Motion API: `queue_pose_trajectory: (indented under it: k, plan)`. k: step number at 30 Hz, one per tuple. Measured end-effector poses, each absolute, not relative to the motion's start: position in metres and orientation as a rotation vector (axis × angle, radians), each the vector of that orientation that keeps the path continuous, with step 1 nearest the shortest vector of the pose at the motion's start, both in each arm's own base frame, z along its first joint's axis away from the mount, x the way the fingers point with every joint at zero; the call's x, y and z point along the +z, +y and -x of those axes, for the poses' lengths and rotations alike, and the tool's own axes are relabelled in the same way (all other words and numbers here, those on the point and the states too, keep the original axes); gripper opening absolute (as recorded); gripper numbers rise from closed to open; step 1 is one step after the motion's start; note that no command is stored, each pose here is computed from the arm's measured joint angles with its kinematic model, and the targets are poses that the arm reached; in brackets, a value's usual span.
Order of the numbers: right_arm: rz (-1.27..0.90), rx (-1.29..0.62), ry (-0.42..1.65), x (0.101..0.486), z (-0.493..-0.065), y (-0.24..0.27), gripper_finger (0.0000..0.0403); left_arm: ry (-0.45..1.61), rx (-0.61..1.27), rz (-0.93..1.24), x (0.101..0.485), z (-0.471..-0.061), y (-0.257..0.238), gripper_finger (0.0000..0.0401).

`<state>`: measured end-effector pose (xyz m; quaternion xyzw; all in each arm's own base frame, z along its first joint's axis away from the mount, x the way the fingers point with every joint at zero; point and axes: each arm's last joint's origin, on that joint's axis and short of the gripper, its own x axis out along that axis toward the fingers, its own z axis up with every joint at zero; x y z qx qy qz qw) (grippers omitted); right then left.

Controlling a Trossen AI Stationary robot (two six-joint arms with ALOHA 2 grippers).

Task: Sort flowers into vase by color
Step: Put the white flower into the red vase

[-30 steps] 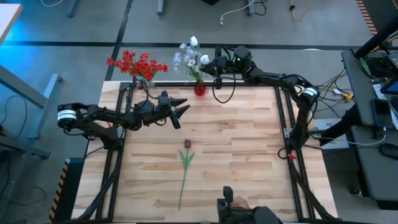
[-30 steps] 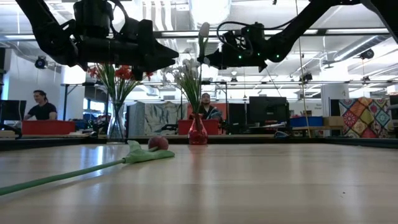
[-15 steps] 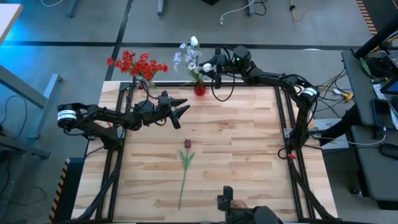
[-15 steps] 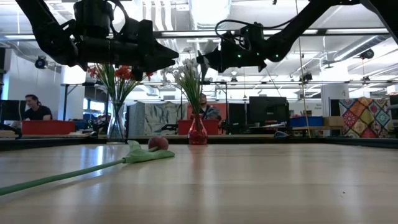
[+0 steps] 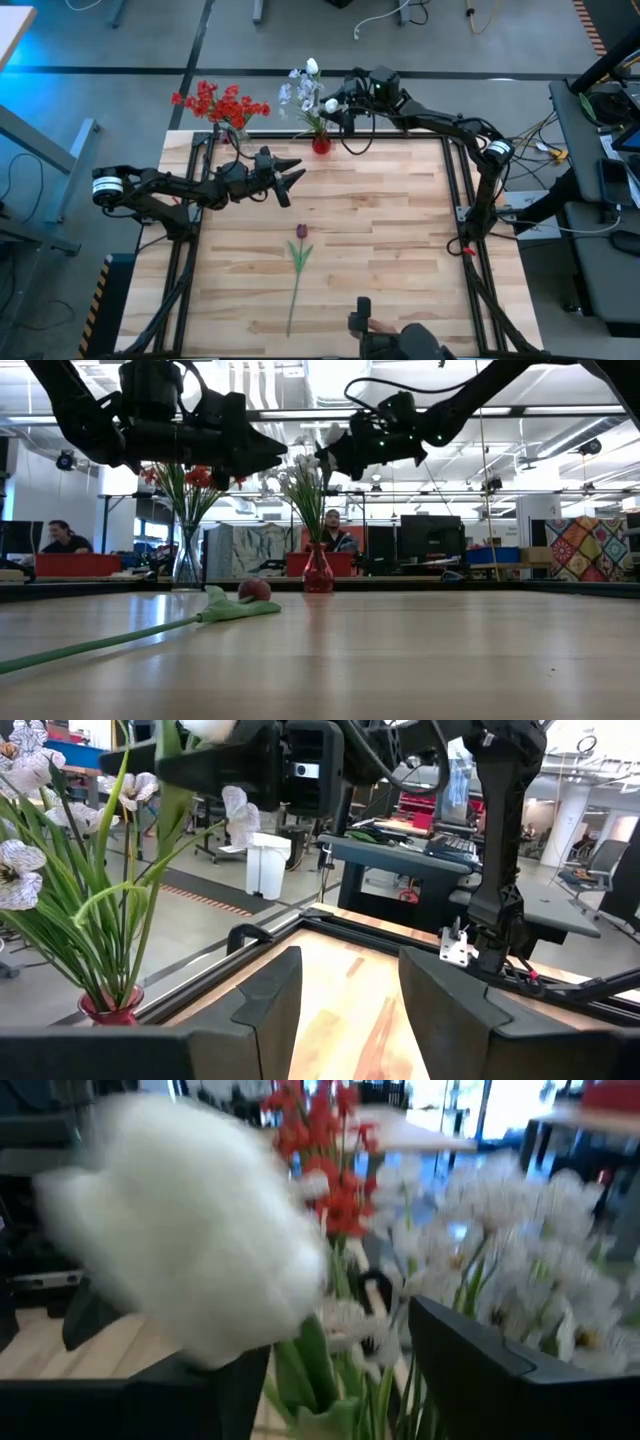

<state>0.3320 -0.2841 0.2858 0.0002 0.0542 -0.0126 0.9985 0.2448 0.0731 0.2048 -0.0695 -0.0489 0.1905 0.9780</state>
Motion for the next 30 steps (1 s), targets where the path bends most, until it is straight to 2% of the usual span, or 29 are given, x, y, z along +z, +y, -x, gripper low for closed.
queue_pose_trajectory:
  k: [8, 13, 30]
  plan:
    - [-0.015, -0.045, 0.261, 0.294, -0.340, -0.277, 0.0289, -0.085, 0.385, 0.141, 0.204, -0.245, 0.073, 0.0154]
    - [-0.002, -0.060, 0.310, 0.306, -0.341, -0.270, 0.0313, -0.081, 0.385, 0.141, 0.203, -0.245, 0.073, 0.0154]
    - [0.077, -0.070, 0.323, 0.362, -0.312, -0.239, 0.0322, -0.076, 0.386, 0.134, 0.203, -0.245, 0.073, 0.0154]
